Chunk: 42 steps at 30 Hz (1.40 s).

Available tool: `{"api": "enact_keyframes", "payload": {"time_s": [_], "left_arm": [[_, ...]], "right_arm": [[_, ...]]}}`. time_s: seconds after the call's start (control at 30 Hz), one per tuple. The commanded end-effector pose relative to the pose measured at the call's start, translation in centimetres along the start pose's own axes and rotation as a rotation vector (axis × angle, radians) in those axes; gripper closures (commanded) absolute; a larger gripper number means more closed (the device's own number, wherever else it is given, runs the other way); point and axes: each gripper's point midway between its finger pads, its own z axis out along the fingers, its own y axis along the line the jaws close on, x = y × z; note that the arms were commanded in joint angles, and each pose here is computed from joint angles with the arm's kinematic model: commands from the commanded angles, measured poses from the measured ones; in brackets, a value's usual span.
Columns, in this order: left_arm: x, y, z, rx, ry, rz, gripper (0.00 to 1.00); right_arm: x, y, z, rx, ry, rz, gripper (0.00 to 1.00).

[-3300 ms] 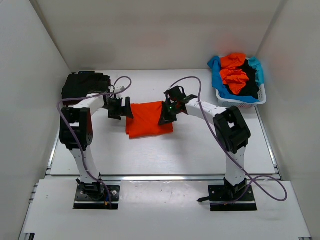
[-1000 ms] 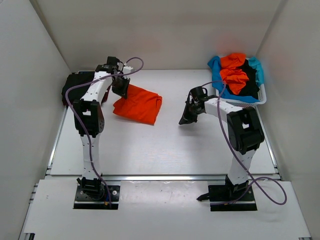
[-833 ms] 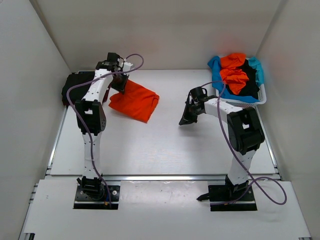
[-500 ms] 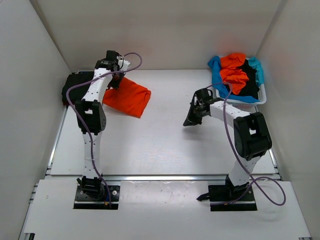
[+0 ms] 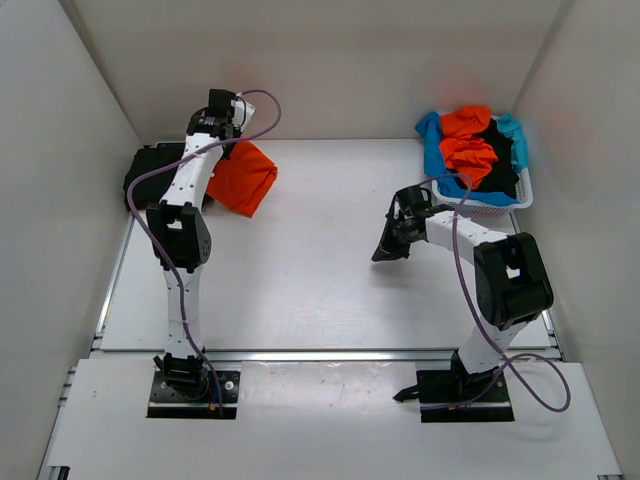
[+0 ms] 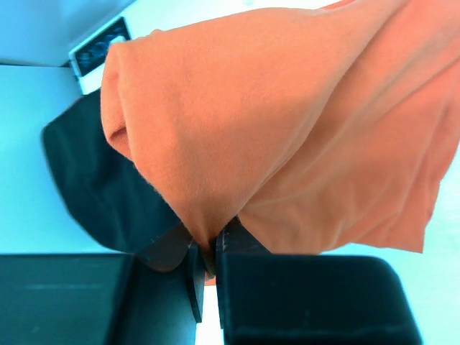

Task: Fold and stack the t-shirts
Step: Put the neatly folded tshirt into the corner of the board with the left arm

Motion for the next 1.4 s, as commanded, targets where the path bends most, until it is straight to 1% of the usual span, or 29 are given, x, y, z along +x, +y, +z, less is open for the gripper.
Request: {"api": "enact_keyframes", "payload": {"time_s": [0.0, 0.1, 0.13, 0.2, 0.3, 0.43, 0.47, 0.5, 0.57, 0.6, 0.7, 0.73, 0.77, 0.8, 0.93, 1.1, 1.13, 1.2, 1.27, 1.3, 1.33, 1.37], "left_arm": [[-2.4, 5.8, -5.6, -0.161, -0.109, -0.031, 0.96], [-1.9, 7.3, -6.1, -0.201, -0.101, -0.021, 0.96], [-1.4, 8.4, -6.3, -0.21, -0.097, -0.041, 0.97], [-1.4, 9.5, -7.2, -0.225, -0.105, -0.062, 0.96], [-0.5, 11.6, -7.7, -0.264, -0.092, -0.064, 0.97], [0.6, 13.0, -7.9, -0.292, -0.074, -0.069, 0.96], [0.4, 13.8, -8.3, -0.316, -0.082, -0.074, 0.97], [1.5, 15.2, -8.0, -0.334, -0.065, -0.097, 0.97], [2.2, 17.1, -8.2, -0.368, -0.06, -0.129, 0.97], [2.8, 17.9, -8.5, -0.38, -0.057, -0.144, 0.97], [4.4, 18.2, -7.1, -0.365, -0.025, -0.171, 0.97], [5.6, 18.4, -6.3, -0.356, -0.005, -0.191, 0.97], [5.6, 18.4, -6.1, -0.352, -0.01, -0.201, 0.97], [6.6, 18.6, -5.4, -0.358, 0.015, -0.211, 0.97], [8.3, 20.2, -4.0, -0.386, 0.041, -0.264, 0.97], [10.1, 20.1, -1.1, -0.392, 0.088, -0.272, 0.97], [10.8, 20.4, -0.4, -0.396, 0.102, -0.276, 0.95], [11.1, 19.8, 0.6, -0.413, 0.128, -0.258, 0.87], [11.5, 20.0, 1.3, -0.456, 0.155, -0.267, 0.59], [11.7, 20.1, 1.3, -0.471, 0.167, -0.267, 0.49], [11.9, 20.4, 1.4, -0.485, 0.17, -0.284, 0.43], [12.1, 21.2, 1.0, -0.521, 0.174, -0.3, 0.23]], "right_arm": [[-0.7, 0.3, -1.1, -0.023, -0.057, 0.001, 1.0], [-0.6, 0.0, -1.5, -0.012, -0.059, 0.0, 0.99], [-0.5, 0.2, -1.5, -0.018, -0.06, -0.009, 1.0], [-0.5, -0.1, -1.4, -0.016, -0.058, 0.001, 1.0], [-0.5, -0.3, -1.6, -0.015, -0.059, 0.003, 1.0], [-0.4, -0.1, -1.5, -0.014, -0.054, 0.001, 1.0], [-0.3, 0.0, -1.6, -0.015, -0.052, -0.002, 1.0], [-0.3, 0.0, -1.7, -0.012, -0.051, -0.004, 1.0], [0.1, -0.3, -1.5, 0.006, -0.038, -0.01, 1.0], [-0.4, 0.3, -1.8, -0.008, -0.052, -0.021, 1.0], [-0.4, 0.5, -1.8, -0.008, -0.052, -0.017, 1.0], [-0.3, 0.3, -1.5, -0.001, -0.042, -0.015, 1.0], [-0.3, 0.6, -1.6, -0.008, -0.045, -0.025, 1.0], [-0.4, 0.7, -1.6, -0.007, -0.047, -0.027, 1.0], [-0.2, 0.9, -1.4, -0.007, -0.032, -0.029, 1.0], [-0.2, 1.2, -1.8, -0.023, -0.035, -0.038, 1.0], [-0.4, 1.3, -1.9, -0.028, -0.041, -0.04, 1.0], [-0.4, 1.3, -2.1, -0.028, -0.044, -0.041, 1.0], [-0.1, 1.3, -2.1, -0.034, -0.032, -0.041, 0.99], [-0.3, 1.6, -2.2, -0.041, -0.039, -0.047, 1.0], [-0.4, 1.6, -2.3, -0.047, -0.043, -0.048, 1.0], [-0.2, 1.7, -2.3, -0.049, -0.04, -0.057, 1.0]]}}
